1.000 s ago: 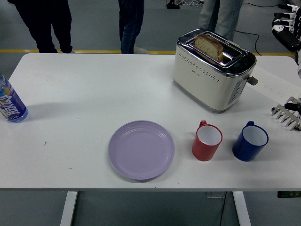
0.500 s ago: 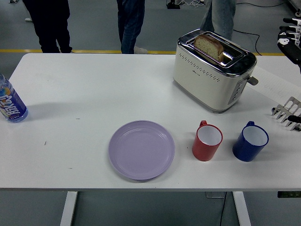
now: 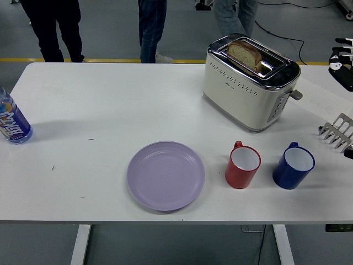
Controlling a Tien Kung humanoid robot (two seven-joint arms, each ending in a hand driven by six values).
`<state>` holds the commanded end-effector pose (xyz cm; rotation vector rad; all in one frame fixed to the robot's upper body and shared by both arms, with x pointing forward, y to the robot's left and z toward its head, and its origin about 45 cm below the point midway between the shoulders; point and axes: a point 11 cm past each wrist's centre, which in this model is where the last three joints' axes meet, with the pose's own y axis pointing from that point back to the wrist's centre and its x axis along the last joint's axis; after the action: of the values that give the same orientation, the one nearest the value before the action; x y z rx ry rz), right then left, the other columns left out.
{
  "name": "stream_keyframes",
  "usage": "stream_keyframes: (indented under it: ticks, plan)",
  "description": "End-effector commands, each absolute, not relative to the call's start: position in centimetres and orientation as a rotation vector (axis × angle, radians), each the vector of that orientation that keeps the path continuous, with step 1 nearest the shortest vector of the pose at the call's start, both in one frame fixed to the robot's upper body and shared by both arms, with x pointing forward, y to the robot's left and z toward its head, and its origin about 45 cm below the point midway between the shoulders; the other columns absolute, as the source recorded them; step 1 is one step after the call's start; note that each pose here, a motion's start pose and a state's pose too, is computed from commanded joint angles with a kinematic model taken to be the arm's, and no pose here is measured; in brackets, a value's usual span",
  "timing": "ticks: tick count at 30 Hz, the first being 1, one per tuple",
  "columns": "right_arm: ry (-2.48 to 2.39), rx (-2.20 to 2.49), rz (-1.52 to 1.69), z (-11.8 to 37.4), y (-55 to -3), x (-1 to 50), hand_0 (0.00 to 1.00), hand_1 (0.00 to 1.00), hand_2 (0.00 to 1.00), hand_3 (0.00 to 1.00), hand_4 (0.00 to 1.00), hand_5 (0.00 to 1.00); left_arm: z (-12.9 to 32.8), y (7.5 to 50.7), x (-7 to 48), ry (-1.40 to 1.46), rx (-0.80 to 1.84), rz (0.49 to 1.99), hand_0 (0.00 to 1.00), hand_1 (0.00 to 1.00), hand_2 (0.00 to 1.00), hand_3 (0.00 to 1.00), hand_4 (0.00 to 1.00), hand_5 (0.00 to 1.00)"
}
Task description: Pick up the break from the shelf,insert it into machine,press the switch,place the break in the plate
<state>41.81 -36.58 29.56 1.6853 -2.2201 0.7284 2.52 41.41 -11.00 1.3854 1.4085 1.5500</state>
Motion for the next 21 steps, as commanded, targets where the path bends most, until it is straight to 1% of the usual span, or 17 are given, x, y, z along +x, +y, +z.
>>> stream_keyframes:
  ticks: [3,4,8,9,15,16,20,21]
  plan:
    - [-2.190,1.672,0.751,29.3,-36.5,41.7,0.564,0.537,0.606,0.718,0.465,0.271,-11.0,41.4,2.4,1.409,1.389,1.546,0.343,0.456,0.602,0.730,0.592,0.998]
    - [-2.180,1.668,0.763,29.3,-36.5,41.7,0.524,0.498,0.583,0.715,0.458,0.259,-11.0,41.4,2.3,1.410,1.391,1.545,0.343,0.456,0.603,0.729,0.587,0.998]
    - [-2.144,1.652,0.798,29.1,-36.3,41.6,0.524,0.498,0.583,0.715,0.458,0.259,-11.0,41.4,2.2,1.410,1.396,1.541,0.343,0.456,0.603,0.729,0.587,0.998]
    - [-2.135,1.645,0.807,29.0,-36.3,41.6,0.443,0.410,0.531,0.712,0.456,0.256,-11.0,41.4,2.1,1.410,1.396,1.540,0.345,0.458,0.603,0.730,0.588,0.998]
    - [-2.075,1.620,0.840,28.3,-36.4,41.3,0.443,0.410,0.531,0.712,0.456,0.256,-11.1,41.3,2.0,1.411,1.398,1.538,0.345,0.458,0.603,0.730,0.588,0.998]
    - [-2.064,1.615,0.847,28.2,-36.4,41.2,0.380,0.353,0.500,0.709,0.455,0.252,-11.1,41.3,2.1,1.410,1.397,1.539,0.346,0.459,0.604,0.728,0.587,0.998]
    - [-2.036,1.599,0.868,28.1,-36.6,41.1,0.380,0.353,0.500,0.709,0.455,0.252,-11.0,41.4,2.3,1.406,1.394,1.539,0.346,0.459,0.604,0.728,0.587,0.998]
    - [-2.032,1.597,0.871,28.1,-36.6,41.1,0.321,0.292,0.466,0.707,0.456,0.251,-11.0,41.4,2.4,1.406,1.393,1.540,0.345,0.459,0.603,0.727,0.588,0.998]
